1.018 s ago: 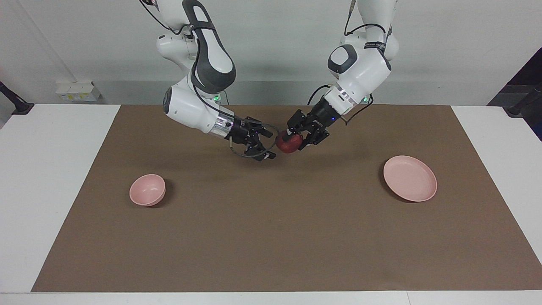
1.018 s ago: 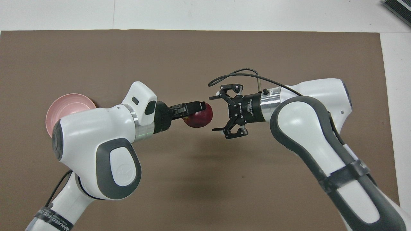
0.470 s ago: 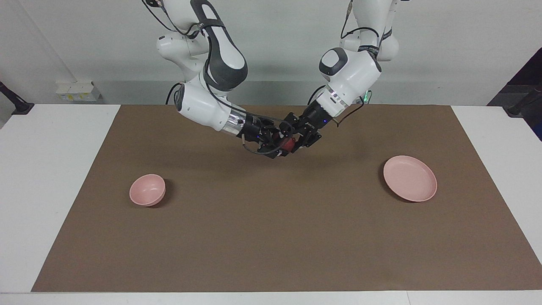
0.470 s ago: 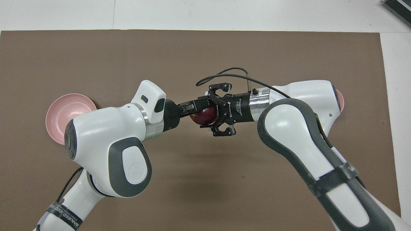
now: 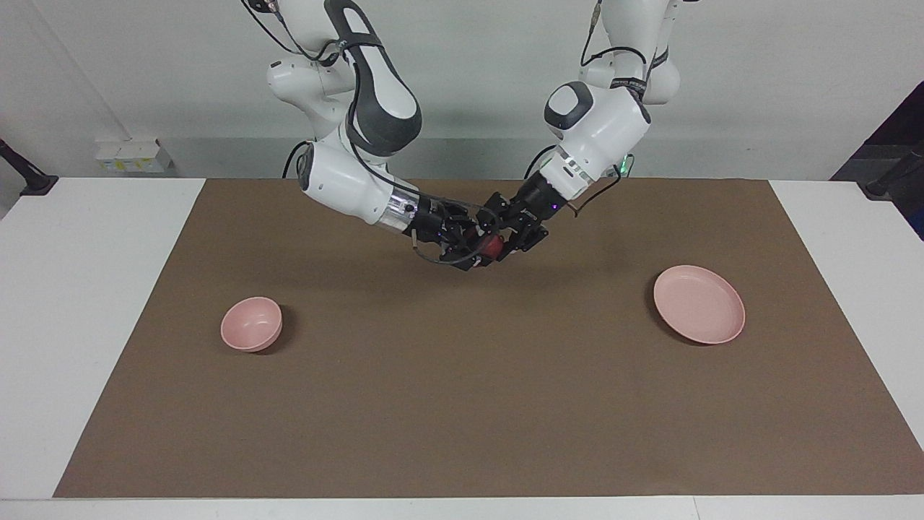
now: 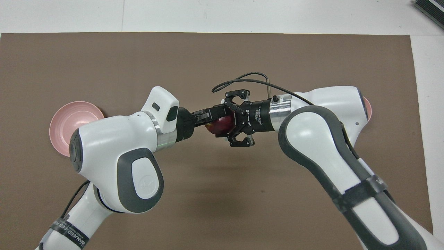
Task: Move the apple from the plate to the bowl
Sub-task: 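Open the left gripper and draw it back while the right gripper holds the apple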
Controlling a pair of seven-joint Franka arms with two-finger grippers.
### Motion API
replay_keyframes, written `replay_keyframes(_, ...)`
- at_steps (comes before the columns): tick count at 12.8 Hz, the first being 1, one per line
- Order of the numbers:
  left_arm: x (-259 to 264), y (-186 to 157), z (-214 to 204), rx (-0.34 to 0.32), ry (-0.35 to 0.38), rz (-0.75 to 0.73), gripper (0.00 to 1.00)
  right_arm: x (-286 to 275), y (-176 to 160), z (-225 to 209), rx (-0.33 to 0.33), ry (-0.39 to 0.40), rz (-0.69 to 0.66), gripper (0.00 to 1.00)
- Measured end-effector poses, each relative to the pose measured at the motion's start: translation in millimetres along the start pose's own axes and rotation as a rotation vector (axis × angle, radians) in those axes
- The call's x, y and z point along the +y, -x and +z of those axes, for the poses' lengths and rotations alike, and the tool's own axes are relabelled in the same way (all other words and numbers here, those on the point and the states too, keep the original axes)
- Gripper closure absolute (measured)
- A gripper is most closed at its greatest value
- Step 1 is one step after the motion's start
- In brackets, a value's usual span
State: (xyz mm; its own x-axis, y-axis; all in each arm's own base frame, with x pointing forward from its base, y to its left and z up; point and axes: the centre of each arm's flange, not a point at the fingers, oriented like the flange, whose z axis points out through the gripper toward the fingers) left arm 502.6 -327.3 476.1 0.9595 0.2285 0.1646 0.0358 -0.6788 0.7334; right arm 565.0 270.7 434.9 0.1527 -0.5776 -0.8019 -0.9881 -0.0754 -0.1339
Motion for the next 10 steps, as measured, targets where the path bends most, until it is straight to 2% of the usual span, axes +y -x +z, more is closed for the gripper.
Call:
replay_keyframes(1,0.2,-0.1,-0.1,-0.001,0.0,-0.002,0.29,-0.2,0.1,-0.4,-0.001,0.001,0.0,0.19)
replay_keyframes(4,7.1,0.0,-3.5,-0.011,0.01,-0.026,0.0,-0.7,-0.9,-0.7,-0.001,0.001,0.002,0.2)
replay_keyframes(6,10.6,1.5,-8.4,-0.04,0.014,-0.019,0.0,-3.4,-1.2,-6.9,0.004,-0.005,-0.008,0.2)
replay_keyframes(8,12.2,1.8,-15.8,-0.078,-0.005,0.011,0.0,-10.0,-3.2,-22.7,0.043,0.01,-0.05,0.2)
replay_keyframes(10,-0.2,-7.3,-30.9,-0.137,-0.085,0.072,0.0,-18.3,-5.4,-47.8,0.083,0.023,-0.088,0.2)
